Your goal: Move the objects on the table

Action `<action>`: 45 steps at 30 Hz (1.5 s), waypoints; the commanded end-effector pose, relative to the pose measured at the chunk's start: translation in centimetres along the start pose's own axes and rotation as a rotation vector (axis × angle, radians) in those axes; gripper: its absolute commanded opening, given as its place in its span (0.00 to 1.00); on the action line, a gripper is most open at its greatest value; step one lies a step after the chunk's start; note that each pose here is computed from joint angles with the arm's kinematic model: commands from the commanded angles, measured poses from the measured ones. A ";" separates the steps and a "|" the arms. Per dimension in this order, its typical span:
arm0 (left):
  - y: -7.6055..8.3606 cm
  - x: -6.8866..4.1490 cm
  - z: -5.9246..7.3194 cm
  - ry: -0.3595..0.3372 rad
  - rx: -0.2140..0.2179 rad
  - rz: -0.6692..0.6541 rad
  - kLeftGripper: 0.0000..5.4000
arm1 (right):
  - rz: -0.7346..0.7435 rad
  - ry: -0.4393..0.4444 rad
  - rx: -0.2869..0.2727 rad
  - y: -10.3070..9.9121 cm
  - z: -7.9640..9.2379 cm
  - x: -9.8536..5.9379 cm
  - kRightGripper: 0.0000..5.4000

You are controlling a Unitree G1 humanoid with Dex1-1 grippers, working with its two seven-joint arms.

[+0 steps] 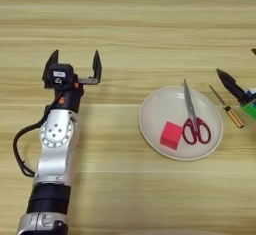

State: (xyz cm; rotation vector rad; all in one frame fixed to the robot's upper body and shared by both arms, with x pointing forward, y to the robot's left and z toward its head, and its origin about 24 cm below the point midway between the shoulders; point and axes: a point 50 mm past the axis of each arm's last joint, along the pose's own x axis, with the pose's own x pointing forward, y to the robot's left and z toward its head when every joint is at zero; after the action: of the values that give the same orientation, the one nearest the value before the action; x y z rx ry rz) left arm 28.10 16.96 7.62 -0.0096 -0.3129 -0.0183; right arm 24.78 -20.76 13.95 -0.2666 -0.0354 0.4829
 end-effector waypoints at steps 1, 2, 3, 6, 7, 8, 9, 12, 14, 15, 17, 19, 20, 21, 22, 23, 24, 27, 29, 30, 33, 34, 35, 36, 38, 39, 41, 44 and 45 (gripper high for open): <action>-0.2 0.3 0.0 -0.002 -0.001 -0.005 1.00 | 0.102 0.022 0.075 3.4 -0.8 1.4 1.00; -0.2 0.3 0.0 -0.003 -0.002 -0.005 1.00 | 0.114 0.024 0.091 4.1 -1.0 1.8 1.00; -0.2 0.2 0.0 -0.002 -0.002 -0.005 1.00 | 0.121 0.026 0.108 4.8 -1.1 2.2 1.00; -0.2 0.2 0.0 -0.002 -0.003 -0.003 1.00 | 0.110 0.045 0.159 6.1 -1.6 3.1 1.00; -0.2 0.1 0.0 -0.002 -0.004 -0.002 1.00 | 0.105 0.055 0.176 6.5 -1.7 3.4 1.00; -0.2 0.1 0.0 -0.002 -0.004 -0.001 1.00 | 0.101 0.062 0.189 6.8 -1.9 3.6 1.00; -0.2 0.1 0.0 -0.001 -0.004 0.001 1.00 | 0.095 0.068 0.207 7.1 -1.9 3.8 1.00; -0.2 0.0 0.0 -0.001 -0.005 0.004 1.00 | 0.060 0.102 0.240 7.8 -2.4 4.3 1.00; -0.2 0.0 0.0 -0.001 -0.006 0.005 1.00 | 0.023 0.133 0.242 8.1 -2.9 4.5 1.00; -0.2 0.0 0.0 -0.001 -0.007 0.005 1.00 | 0.007 0.146 0.247 8.2 -3.2 4.6 1.00; -0.2 0.0 -0.1 -0.002 -0.008 0.006 1.00 | -0.031 0.187 0.236 8.4 -3.8 4.7 1.00; -0.2 0.0 -0.1 -0.002 -0.009 0.008 1.00 | -0.063 0.218 0.209 8.5 -4.3 4.7 1.00; -0.3 0.0 -0.1 -0.002 -0.009 0.008 1.00 | -0.074 0.225 0.215 8.6 -4.3 4.8 1.00; -0.3 0.0 -0.1 -0.002 -0.010 0.009 1.00 | -0.086 0.232 0.207 8.7 -4.3 4.8 1.00; -0.3 0.0 -0.1 -0.001 -0.010 0.010 1.00 | -0.102 0.250 0.197 8.8 -4.3 4.7 1.00; -0.2 0.0 -0.1 -0.001 -0.011 0.010 1.00 | -0.121 0.260 0.185 8.8 -4.3 4.7 1.00; -0.2 0.0 -0.1 -0.001 -0.011 0.010 1.00 | -0.139 0.272 0.176 8.8 -4.4 4.6 1.00; -0.2 0.0 -0.1 -0.001 -0.012 0.012 1.00 | -0.164 0.309 0.187 9.0 -4.5 4.5 1.00; -0.2 0.0 -0.1 -0.002 -0.012 0.012 1.00 | -0.164 0.333 0.206 9.3 -4.6 4.4 1.00; -0.2 0.0 -0.1 -0.002 -0.012 0.012 1.00 | -0.164 0.341 0.218 9.4 -4.6 4.3 1.00; -0.2 0.0 -0.1 -0.001 -0.013 0.012 1.00 | -0.152 0.355 0.250 9.7 -4.5 4.2 1.00; -0.2 0.0 -0.1 -0.001 -0.013 0.012 1.00 | -0.150 0.360 0.265 9.7 -4.6 4.2 1.00; -0.2 0.0 -0.1 -0.001 -0.013 0.011 1.00 | -0.156 0.364 0.268 9.7 -4.6 4.1 1.00; -0.2 0.0 -0.1 -0.001 -0.013 0.011 1.00 | -0.160 0.368 0.276 9.7 -4.7 4.1 1.00; -0.2 0.0 -0.1 0.000 -0.013 0.009 1.00 | -0.168 0.372 0.283 9.6 -4.8 4.1 1.00; -0.2 0.0 -0.2 0.000 -0.013 0.009 1.00 | -0.172 0.375 0.286 9.5 -4.8 4.2 1.00; -0.3 0.0 -0.2 0.001 -0.014 0.009 1.00 | -0.181 0.378 0.293 9.4 -4.9 4.2 1.00; -0.2 -0.1 -0.2 0.002 -0.013 0.010 1.00 | -0.200 0.385 0.318 9.1 -5.2 4.4 0.95; -0.2 -0.1 -0.2 0.002 -0.013 0.010 1.00 | -0.204 0.387 0.324 9.1 -5.3 4.4 0.92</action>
State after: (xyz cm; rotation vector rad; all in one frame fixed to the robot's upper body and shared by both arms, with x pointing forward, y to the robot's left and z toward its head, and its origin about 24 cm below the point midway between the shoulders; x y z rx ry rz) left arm 28.13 16.84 7.55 -0.0199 -0.3135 -0.0109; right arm 24.86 -12.26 6.57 -0.0555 0.3646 0.2348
